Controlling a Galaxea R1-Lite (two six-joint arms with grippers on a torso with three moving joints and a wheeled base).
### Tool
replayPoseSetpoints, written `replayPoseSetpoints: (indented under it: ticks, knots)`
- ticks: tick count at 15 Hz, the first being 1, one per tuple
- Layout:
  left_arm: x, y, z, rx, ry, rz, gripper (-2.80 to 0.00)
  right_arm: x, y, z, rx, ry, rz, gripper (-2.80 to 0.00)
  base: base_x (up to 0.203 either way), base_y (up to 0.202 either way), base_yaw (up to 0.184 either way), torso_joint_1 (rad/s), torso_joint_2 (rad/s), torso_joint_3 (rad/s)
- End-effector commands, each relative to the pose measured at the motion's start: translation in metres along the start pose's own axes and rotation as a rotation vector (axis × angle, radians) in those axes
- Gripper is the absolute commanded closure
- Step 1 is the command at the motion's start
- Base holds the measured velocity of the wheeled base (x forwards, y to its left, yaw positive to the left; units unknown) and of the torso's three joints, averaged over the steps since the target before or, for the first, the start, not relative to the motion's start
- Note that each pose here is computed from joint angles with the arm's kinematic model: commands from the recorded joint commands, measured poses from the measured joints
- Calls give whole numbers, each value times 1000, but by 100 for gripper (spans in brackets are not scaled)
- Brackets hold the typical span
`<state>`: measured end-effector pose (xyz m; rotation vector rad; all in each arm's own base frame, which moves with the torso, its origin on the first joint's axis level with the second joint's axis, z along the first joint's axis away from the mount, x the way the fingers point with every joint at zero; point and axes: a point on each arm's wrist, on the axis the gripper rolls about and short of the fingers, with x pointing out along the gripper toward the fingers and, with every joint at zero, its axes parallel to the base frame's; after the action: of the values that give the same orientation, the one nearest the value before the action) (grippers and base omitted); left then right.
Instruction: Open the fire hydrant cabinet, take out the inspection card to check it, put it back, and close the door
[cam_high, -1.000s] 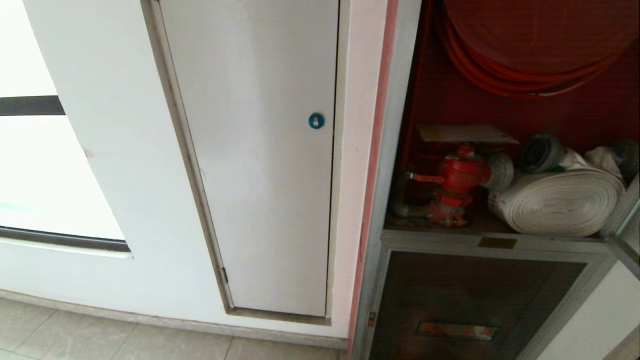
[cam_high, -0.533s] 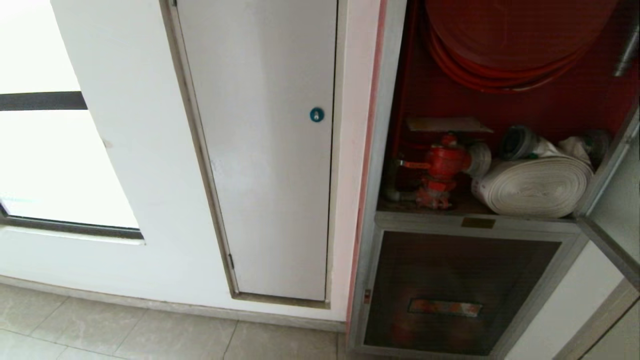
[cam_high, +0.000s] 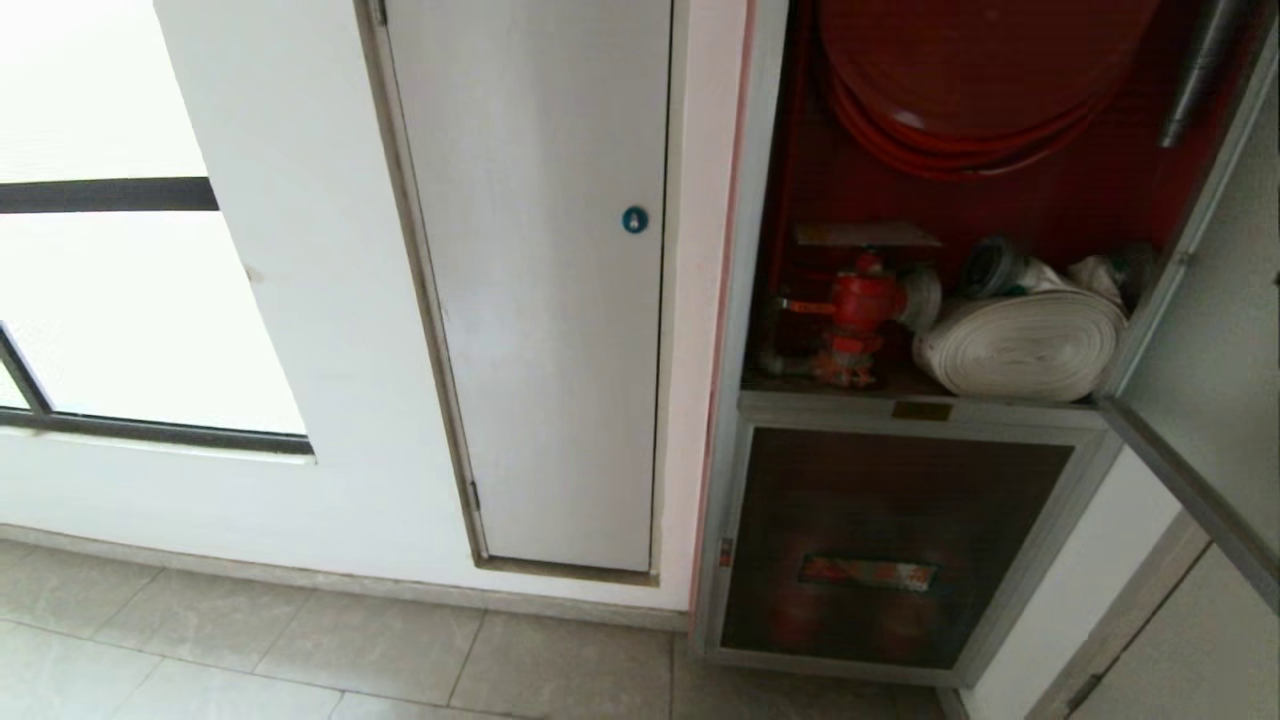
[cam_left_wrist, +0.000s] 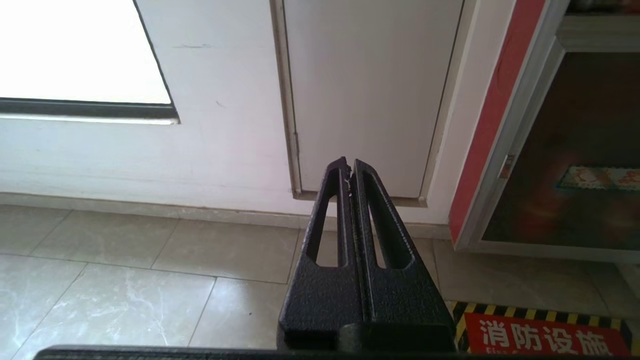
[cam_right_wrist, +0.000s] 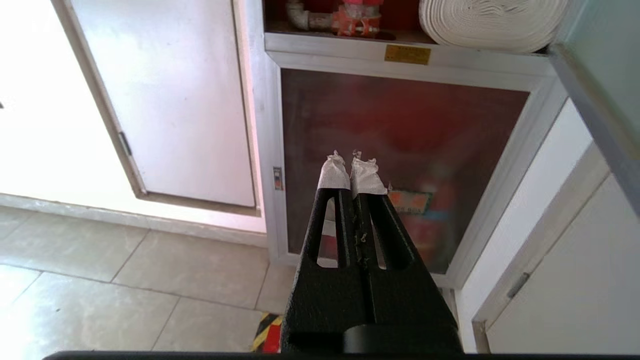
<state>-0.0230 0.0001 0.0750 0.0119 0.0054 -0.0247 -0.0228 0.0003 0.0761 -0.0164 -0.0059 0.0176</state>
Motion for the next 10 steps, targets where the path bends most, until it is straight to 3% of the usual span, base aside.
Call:
replayPoseSetpoints:
  ticks: [1,10]
  knots:
    - [0,0,0,2,1,0,0,0,0,-1,0,4,1,0,-104,0,-2,-2,-12,-2]
    - [0,0,0,0,-1,0,0,0,0,-1,-7,6,1,0,0,0,0,0,0,0]
